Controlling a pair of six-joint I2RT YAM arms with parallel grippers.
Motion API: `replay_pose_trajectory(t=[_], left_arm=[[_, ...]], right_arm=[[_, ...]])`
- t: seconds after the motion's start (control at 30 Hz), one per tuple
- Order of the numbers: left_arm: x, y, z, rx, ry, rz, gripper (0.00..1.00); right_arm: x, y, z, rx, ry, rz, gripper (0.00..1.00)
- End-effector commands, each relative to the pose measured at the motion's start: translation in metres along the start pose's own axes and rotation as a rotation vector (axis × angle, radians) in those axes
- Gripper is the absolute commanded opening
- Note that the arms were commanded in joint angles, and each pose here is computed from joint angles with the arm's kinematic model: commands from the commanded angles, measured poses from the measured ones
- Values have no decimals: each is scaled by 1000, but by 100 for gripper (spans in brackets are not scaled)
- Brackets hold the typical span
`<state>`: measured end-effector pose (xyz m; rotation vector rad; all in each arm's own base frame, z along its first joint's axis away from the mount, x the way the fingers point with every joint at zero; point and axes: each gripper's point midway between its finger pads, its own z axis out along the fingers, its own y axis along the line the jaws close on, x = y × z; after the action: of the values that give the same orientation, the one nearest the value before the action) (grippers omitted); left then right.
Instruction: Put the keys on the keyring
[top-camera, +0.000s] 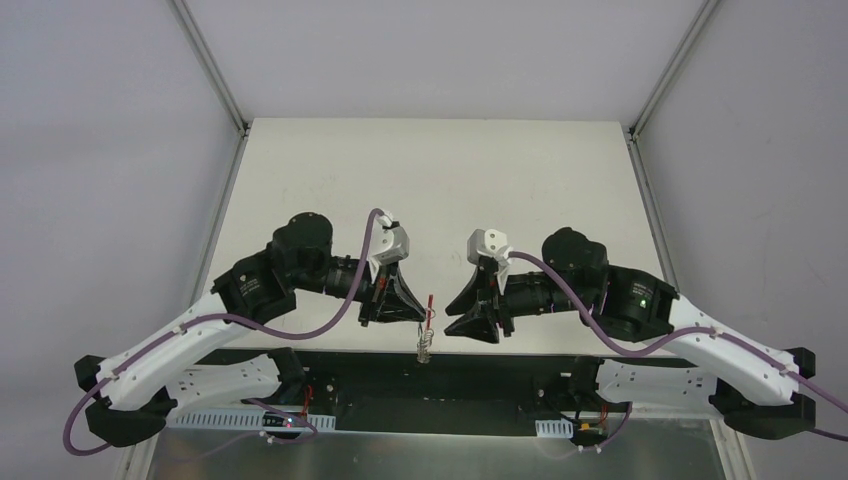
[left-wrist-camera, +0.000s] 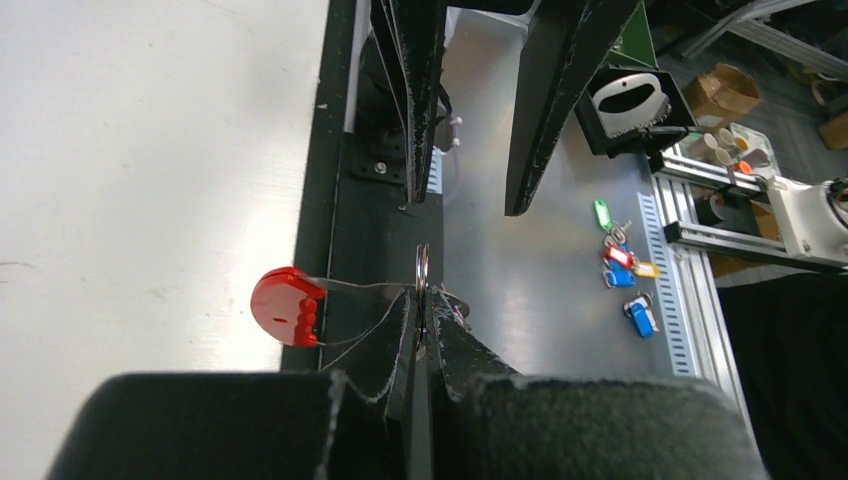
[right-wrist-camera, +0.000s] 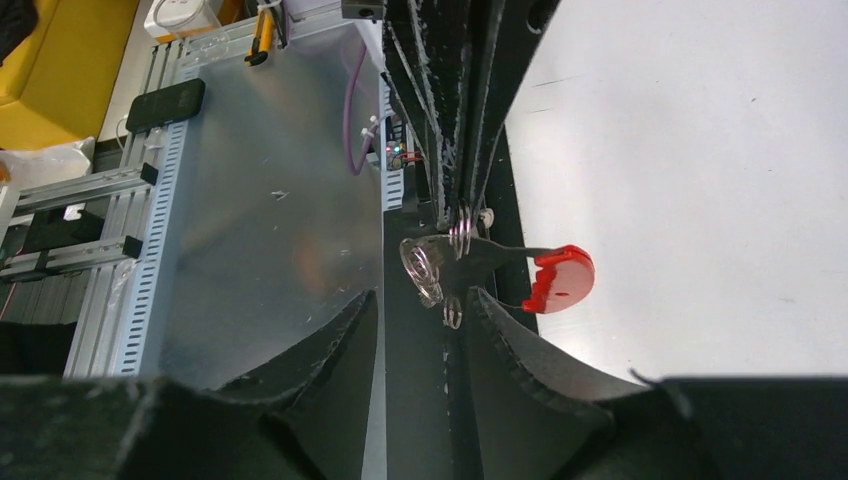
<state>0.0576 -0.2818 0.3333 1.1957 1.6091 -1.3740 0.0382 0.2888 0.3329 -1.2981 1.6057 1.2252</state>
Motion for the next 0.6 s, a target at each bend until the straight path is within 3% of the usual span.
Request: replay_pose_trajectory(t=[0.0, 0.57], left_arm=[[-11, -25, -4, 114, 5, 5, 0], [0, -22, 6, 143, 87, -50, 0]], right_arm=[[-1, 9, 1, -53, 11, 3, 40], [-19, 8, 16, -70, -38, 5, 35]])
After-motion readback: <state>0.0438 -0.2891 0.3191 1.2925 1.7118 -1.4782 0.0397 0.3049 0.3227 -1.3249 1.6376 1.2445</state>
